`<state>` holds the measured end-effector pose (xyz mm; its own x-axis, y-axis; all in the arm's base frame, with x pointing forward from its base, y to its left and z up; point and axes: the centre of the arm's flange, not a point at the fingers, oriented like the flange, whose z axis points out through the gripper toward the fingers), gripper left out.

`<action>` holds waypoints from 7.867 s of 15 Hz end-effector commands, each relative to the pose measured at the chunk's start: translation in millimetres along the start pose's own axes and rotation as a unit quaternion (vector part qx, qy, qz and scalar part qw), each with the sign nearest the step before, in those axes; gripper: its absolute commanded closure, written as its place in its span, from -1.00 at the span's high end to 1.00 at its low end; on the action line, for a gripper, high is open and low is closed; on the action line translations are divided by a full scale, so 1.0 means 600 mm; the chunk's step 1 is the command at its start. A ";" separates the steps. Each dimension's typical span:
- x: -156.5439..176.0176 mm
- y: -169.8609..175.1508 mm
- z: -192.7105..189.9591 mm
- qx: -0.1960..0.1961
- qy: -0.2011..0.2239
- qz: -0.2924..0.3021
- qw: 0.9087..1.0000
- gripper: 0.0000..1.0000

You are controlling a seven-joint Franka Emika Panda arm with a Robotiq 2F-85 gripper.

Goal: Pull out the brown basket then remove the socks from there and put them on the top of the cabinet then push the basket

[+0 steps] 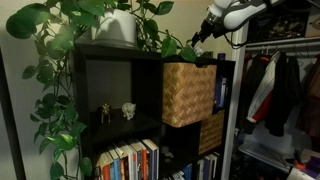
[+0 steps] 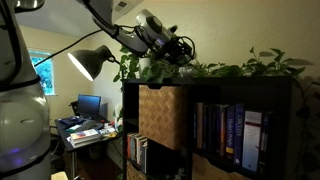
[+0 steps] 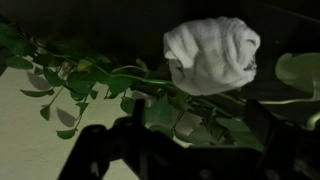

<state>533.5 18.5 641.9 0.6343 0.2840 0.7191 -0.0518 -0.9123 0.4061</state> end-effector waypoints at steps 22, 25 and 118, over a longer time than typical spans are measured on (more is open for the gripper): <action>-0.123 -0.061 0.042 0.130 -0.263 0.037 0.955 1.00; -0.141 -0.072 0.074 0.154 -0.285 0.045 0.945 1.00; 0.060 -0.004 -0.029 0.031 -0.091 0.123 0.988 1.00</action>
<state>567.2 34.9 658.4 0.6832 -0.0152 0.7301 -0.2177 -0.9586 0.1838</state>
